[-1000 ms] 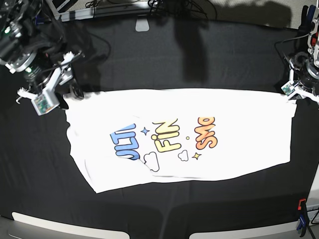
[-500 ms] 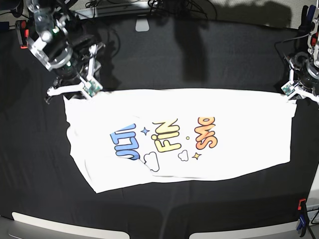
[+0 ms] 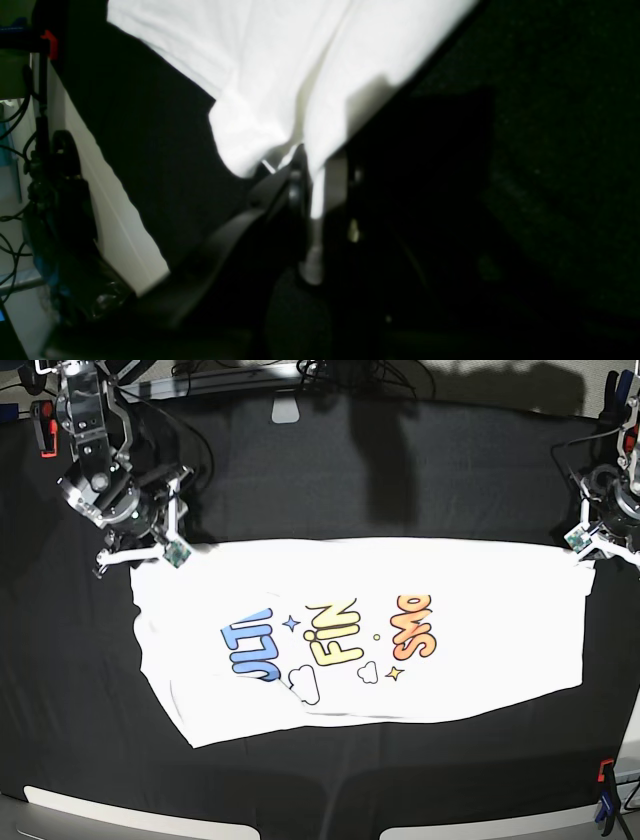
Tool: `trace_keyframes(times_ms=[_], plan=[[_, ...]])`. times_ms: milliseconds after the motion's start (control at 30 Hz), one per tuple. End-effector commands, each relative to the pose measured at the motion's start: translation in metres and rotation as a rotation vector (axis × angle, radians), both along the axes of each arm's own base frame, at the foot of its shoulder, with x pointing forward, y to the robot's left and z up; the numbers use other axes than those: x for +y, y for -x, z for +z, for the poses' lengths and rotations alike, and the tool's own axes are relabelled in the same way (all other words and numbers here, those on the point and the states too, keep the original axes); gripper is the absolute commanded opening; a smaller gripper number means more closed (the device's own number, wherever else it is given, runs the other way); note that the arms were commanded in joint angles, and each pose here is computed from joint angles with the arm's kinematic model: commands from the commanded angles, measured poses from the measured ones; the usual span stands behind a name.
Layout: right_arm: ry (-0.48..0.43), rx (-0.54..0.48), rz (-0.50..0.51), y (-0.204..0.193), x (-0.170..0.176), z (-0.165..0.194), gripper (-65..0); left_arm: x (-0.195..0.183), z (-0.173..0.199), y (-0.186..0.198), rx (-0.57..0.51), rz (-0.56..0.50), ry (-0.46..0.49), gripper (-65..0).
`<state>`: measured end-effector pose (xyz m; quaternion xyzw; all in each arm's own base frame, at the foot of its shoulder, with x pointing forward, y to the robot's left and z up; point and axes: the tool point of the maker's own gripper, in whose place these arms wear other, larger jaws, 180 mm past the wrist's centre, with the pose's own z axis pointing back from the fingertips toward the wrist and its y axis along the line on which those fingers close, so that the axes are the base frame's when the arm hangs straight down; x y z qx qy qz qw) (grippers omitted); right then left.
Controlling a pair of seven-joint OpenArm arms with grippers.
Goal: Layout the t-shirt on the table in an organized manner, then fold the t-shirt properly
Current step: 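Pull the shirt edge away from its hem with both grippers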
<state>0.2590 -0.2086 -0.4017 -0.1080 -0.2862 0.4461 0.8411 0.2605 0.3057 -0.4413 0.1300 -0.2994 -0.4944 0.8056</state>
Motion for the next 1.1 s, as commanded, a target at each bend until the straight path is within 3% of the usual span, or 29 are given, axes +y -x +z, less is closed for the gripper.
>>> trace_keyframes(times_ms=[0, 133, 367, 567, 667, 933, 1000, 1067], plan=[[0.03, -0.02, 0.018, -0.005, -0.005, 0.008, -42.8, 0.011, 0.007, -0.004, -0.008, 0.003, -0.034, -65.0], [0.131, -0.048, 0.025, -0.007, -0.016, 0.008, -42.8, 0.011, 0.007, -0.004, -0.008, 0.003, -0.033, -65.0], [0.13, -0.106, 0.036, -0.019, -0.018, 0.017, -42.8, -0.001, 0.0, -0.002, -0.004, 0.014, -0.006, -65.0], [0.18, -0.059, 0.039, -0.018, -0.04, 0.005, -42.8, -0.013, -0.007, -0.001, 0.0, 0.021, 0.016, -65.0], [0.246, -0.066, 0.086, -0.021, -0.047, 0.002, -42.8, -0.011, -0.007, -0.001, 0.003, 0.026, 0.009, -65.0], [0.251, -0.086, 0.122, -0.042, -0.037, -0.001, -43.0, -0.009, -0.007, -0.001, 0.008, 0.031, 0.001, -65.0], [0.249, -0.086, 0.142, -0.043, -0.03, -0.002, -47.3, -0.008, -0.008, 0.0, 0.012, 0.034, -0.003, -65.0], [0.246, -0.094, 0.142, -0.044, -0.027, -0.003, -56.3, -0.008, -0.008, 0.0, 0.013, 0.036, -0.005, -65.0]])
